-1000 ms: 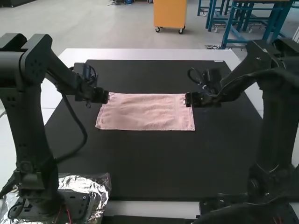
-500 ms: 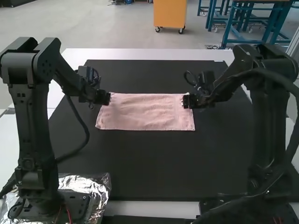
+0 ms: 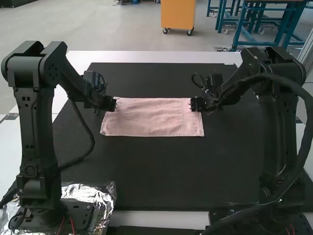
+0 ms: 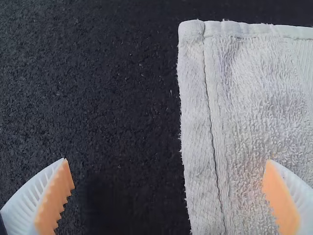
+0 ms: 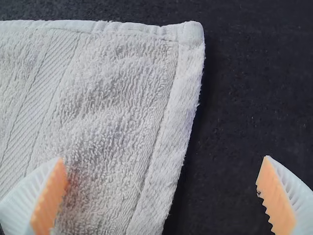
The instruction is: Fold the towel.
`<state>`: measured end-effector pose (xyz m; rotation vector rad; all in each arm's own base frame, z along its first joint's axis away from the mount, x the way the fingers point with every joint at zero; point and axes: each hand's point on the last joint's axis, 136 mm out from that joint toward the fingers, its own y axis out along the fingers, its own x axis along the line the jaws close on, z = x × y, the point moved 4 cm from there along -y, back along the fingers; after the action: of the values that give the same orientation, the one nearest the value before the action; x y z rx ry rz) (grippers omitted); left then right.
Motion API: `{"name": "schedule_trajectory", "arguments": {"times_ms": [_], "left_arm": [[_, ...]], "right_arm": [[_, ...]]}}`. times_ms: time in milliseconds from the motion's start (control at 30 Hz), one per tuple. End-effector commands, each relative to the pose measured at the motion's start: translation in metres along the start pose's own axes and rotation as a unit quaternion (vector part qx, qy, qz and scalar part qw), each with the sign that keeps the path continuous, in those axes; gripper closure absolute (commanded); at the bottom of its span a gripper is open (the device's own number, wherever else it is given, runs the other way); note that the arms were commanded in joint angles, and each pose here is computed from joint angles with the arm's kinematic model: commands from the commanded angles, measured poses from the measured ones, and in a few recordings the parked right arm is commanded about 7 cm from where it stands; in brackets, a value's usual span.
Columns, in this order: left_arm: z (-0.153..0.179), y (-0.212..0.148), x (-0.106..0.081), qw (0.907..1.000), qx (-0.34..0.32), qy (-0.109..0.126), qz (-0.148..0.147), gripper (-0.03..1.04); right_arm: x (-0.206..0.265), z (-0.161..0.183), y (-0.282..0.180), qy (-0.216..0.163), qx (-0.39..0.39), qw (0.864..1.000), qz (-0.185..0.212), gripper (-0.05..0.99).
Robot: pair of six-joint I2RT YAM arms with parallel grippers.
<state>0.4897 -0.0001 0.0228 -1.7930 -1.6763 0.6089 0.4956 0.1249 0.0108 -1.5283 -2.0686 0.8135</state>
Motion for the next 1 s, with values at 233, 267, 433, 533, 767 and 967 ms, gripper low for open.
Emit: {"name": "schedule_trajectory", "arguments": {"times_ms": [233, 267, 433, 533, 767, 967], "left_arm": [[0.009, 0.009, 0.0, 1.0, 0.007, 0.005, -0.003, 0.99], [0.008, 0.008, 0.001, 1.0, 0.002, 0.005, -0.004, 0.99], [-0.002, 0.003, -0.006, 0.9997, -0.014, 0.006, 0.02, 0.99], [-0.014, -0.003, -0.007, 0.9992, -0.033, 0.008, 0.022, 0.99], [-0.027, -0.02, -0.008, 0.9979, -0.053, 0.008, 0.036, 0.99], [-0.023, -0.034, -0.011, 0.9964, -0.062, 0.007, 0.058, 0.99]], "right_arm": [[0.005, 0.014, 0.003, -0.002, 0.017, 1.0, -0.011, 0.96], [0.005, 0.014, 0.003, -0.002, 0.016, 1.0, -0.011, 0.96], [0.005, 0.009, -0.001, -0.001, 0.009, 1.0, -0.013, 0.96], [0.005, -0.005, -0.008, -0.001, -0.009, 1.0, -0.012, 0.96], [0.01, -0.033, -0.033, 0.0, -0.041, 0.999, -0.031, 0.96], [0.009, -0.037, -0.052, 0.008, -0.047, 0.998, -0.041, 0.96]]}}
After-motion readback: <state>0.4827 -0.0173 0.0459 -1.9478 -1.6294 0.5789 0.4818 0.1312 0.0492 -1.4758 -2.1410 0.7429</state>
